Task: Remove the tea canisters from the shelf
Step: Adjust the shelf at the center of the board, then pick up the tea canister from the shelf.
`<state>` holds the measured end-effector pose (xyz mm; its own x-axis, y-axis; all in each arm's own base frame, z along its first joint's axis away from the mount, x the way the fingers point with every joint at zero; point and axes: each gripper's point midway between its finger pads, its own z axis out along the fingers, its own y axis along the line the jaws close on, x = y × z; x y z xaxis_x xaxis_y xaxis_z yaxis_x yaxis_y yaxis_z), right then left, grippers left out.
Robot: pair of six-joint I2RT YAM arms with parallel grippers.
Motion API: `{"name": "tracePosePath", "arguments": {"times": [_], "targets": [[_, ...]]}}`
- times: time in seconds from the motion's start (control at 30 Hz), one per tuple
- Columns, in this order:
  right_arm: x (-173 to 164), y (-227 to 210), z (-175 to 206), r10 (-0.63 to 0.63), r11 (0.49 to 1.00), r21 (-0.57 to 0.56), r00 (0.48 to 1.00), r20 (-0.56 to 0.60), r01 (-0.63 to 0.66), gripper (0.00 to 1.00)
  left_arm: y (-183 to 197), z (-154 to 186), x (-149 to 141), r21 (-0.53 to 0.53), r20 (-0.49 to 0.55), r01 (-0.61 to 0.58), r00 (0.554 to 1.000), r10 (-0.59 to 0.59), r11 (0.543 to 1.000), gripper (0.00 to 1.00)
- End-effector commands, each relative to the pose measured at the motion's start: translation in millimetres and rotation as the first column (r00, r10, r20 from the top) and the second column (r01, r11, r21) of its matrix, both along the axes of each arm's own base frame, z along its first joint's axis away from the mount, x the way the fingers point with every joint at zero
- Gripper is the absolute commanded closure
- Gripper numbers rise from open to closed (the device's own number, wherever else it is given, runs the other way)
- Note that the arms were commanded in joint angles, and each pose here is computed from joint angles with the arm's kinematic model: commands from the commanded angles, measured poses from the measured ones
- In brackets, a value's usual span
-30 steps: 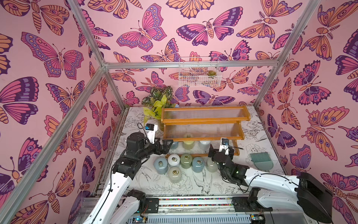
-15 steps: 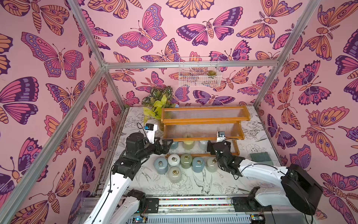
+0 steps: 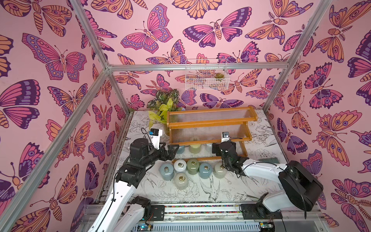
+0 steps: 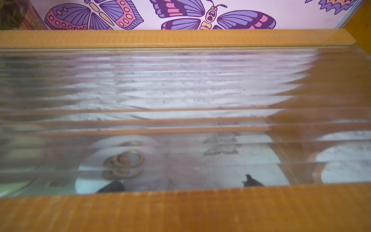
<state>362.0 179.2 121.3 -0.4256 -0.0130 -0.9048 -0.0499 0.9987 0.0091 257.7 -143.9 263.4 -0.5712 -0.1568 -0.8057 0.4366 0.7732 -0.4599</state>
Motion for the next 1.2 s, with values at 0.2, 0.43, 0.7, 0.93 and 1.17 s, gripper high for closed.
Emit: {"name": "tracePosePath", "arguments": {"times": [0.2, 0.43, 0.7, 0.93, 1.17], "targets": [[13, 18, 4, 0.085, 0.996, 0.038, 0.996, -0.002, -0.085, 0.01, -2, -3, -3, -0.012, -0.003, 0.011, 1.000, -0.011, 1.000, 0.00], [-5, 10, -11, 0.070, 0.989, 0.130, 0.998, 0.004, -0.070, 0.01, -2, -5, -2, -0.006, -0.006, 0.011, 1.000, -0.011, 1.000, 0.00], [-10, 28, -11, 0.123, 0.989, 0.072, 0.990, 0.074, -0.128, 0.01, -3, -9, 2, 0.003, -0.023, 0.011, 1.000, -0.011, 1.000, 0.00], [-1, 39, -18, 0.158, 0.987, 0.018, 0.984, 0.078, -0.160, 0.01, -2, -7, 3, 0.007, -0.015, 0.006, 1.000, -0.006, 1.000, 0.00], [11, 50, -20, 0.178, 0.984, -0.020, 0.980, 0.086, -0.177, 0.01, -2, -6, 3, 0.008, -0.013, 0.006, 1.000, -0.006, 1.000, 0.00]]}}
